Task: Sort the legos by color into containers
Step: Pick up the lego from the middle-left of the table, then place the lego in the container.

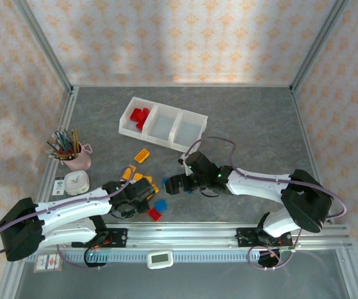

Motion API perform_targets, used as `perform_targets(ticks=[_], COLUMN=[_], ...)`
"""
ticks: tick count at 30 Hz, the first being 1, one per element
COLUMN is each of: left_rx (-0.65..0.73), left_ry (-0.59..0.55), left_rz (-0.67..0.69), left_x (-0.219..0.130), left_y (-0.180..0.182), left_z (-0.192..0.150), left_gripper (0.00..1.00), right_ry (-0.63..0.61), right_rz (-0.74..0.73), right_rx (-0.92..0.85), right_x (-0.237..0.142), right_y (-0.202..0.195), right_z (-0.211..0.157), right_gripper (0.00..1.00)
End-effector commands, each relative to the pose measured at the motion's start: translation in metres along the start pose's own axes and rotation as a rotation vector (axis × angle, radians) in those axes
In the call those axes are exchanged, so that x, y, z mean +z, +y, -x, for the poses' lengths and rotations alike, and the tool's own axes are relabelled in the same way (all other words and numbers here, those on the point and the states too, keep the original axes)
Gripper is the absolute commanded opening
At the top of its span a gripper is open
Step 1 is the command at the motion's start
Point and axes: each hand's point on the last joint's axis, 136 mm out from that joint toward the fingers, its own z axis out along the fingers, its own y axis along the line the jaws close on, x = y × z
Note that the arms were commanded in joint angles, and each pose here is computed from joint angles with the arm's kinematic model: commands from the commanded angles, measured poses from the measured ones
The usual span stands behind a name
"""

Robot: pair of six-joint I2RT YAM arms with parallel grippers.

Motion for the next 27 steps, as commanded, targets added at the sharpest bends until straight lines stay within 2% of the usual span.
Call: perform_targets(ticks=[1,6,11,14,17,21,24,27], left_rx=[-0.026,-0.048,-0.061,-0.049,-0.041,-0.084,-0.111,-0.120], left_ry=[-0.080,-0.242,-0.422,-0.509,-0.547,-0.592,-0.621,-0.614], left_rz=[-0.040,-0.059,-0.150,-0.118,-0.050,-0.041,-0.051,-0.007], left_x=[-0.019,-0.071,-0.117,-0.132,-0.129,-0.121,-0.112,-0.093], left_y=[-0.009,-0.019,-0.053,-0.068,-0.076,-0.083,-0.089,-0.092], left_z=[0.015,0.058,0.138,0.193,0.246,0.314,0.360,0.395], left_gripper=[0.39,0.37,0.35,0.36,0.36,0.36,0.36,0.36], right_ry=[-0.067,-0.132,-0.234,-0.287,-0.333,-0.368,-0.370,-0.378], right_rz=[0.022,0.025,0.028,-0.025,-0.071,-0.080,-0.101,-0.108], right_rx=[-0.003,0.023,0.099,0.098,0.108,0.121,0.134,0.135], right_x=[-0.008,-0.026,-0.049,-0.060,-0.068,-0.070,-0.066,-0.064], right_y=[0.017,0.022,0.006,-0.007,-0.019,-0.028,-0.036,-0.040], right_z=[0.025,0.052,0.088,0.109,0.128,0.143,0.148,0.153], right_gripper=[1.00,1.00,1.00,1.00,1.00,1.00,1.00,0.99])
